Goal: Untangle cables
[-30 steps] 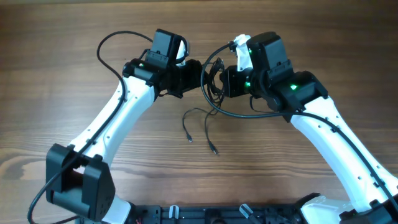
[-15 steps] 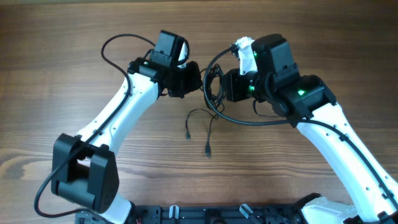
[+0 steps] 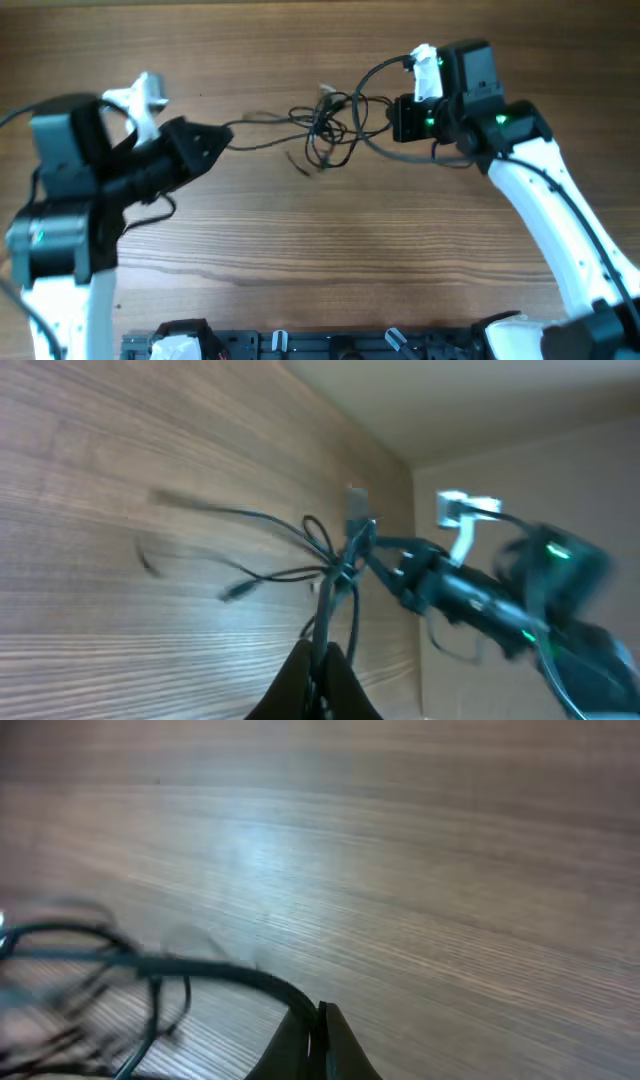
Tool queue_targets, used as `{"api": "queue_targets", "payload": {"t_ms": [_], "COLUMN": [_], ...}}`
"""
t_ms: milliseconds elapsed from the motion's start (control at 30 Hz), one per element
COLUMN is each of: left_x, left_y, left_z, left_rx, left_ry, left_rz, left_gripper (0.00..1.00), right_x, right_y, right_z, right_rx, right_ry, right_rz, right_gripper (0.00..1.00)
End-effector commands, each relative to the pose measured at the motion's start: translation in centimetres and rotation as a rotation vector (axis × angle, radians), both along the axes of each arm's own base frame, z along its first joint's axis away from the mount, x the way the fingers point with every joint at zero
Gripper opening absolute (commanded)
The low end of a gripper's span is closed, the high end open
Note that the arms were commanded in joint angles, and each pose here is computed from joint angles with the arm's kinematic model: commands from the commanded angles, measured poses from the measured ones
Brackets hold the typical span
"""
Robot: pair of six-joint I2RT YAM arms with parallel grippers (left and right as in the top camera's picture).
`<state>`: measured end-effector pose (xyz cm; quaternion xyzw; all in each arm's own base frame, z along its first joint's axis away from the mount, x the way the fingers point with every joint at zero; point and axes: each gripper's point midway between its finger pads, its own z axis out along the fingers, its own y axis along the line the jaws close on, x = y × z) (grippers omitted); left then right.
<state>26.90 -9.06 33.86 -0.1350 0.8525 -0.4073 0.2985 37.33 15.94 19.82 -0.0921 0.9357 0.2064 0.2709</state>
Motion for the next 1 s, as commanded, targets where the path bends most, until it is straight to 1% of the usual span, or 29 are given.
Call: {"api": "queue_targets", "payload": {"t_ms": [0, 100, 233, 333, 400, 467, 533, 600, 633, 667, 733, 767, 833, 867, 967], "left_x": [-1.7, -2.3, -3.2, -3.7, -3.3, -2.2, -0.6, 1.4, 2.5, 3.5, 5.5, 6.5, 7.7, 8.0, 8.5], "left_y": [1.1, 1.0, 0.8, 1.1, 1.7, 2.3, 2.7, 2.7, 2.2, 1.3, -1.4, -3.4, -7.0, -8.3, -12.2], "left_z": [2.5, 3.2, 4.1, 4.7, 4.0, 2.7, 1.0, -1.5, -2.9, -4.2, -7.1, -8.8, -11.9, -13.0, -16.2], "left_rx": [0.029, 0.033, 0.053, 0.085, 0.109, 0.132, 0.155, 0.144, 0.149, 0.15, 0.149, 0.156, 0.17, 0.174, 0.192], "left_ry": [-0.093, -0.097, -0.109, -0.117, -0.091, -0.041, 0.017, 0.118, 0.155, 0.191, 0.254, 0.279, 0.315, 0.329, 0.346], "left_rz": [0.027, 0.024, 0.008, 0.021, 0.05, 0.065, 0.046, 0.024, -0.014, -0.056, -0.148, -0.209, -0.309, -0.341, -0.436], "left_gripper": [0.04, 0.04, 0.04, 0.04, 0.04, 0.04, 0.04, 0.04, 0.12, 0.28, 0.46, 0.63, 0.91, 0.93, 0.91], "right_x": [3.3, 4.6, 5.6, 5.6, 5.6, 5.5, 5.2, 4.6, 4.2, 3.6, 2.2, 1.7, 0.5, 0.0, -1.8], "right_y": [-7.2, -11.0, -13.7, -14.3, -12.8, -11.0, -8.6, -6.6, -5.6, -4.7, -2.8, -1.9, -0.3, 0.3, 2.1], "right_z": [-4.0, -7.0, -11.3, -12.8, -12.2, -10.8, -8.7, -6.1, -4.8, -3.7, -1.0, 0.1, 2.3, 3.0, 4.6], "right_rx": [-0.182, -0.273, -0.285, -0.279, -0.207, -0.117, -0.021, 0.04, 0.059, 0.071, 0.085, 0.09, 0.108, 0.12, 0.131], "right_ry": [0.038, 0.085, 0.171, 0.207, 0.202, 0.197, 0.171, 0.132, 0.11, 0.094, 0.042, 0.014, -0.034, -0.044, -0.071], "right_rz": [-0.166, -0.249, -0.303, -0.314, -0.275, -0.257, -0.211, -0.17, -0.14, -0.115, -0.059, -0.034, 0.004, 0.012, 0.067], "right_gripper": [0.04, 0.04, 0.04, 0.04, 0.04, 0.04, 0.04, 0.04, 0.04, 0.04, 0.04, 0.04, 0.04, 0.04, 0.04]}}
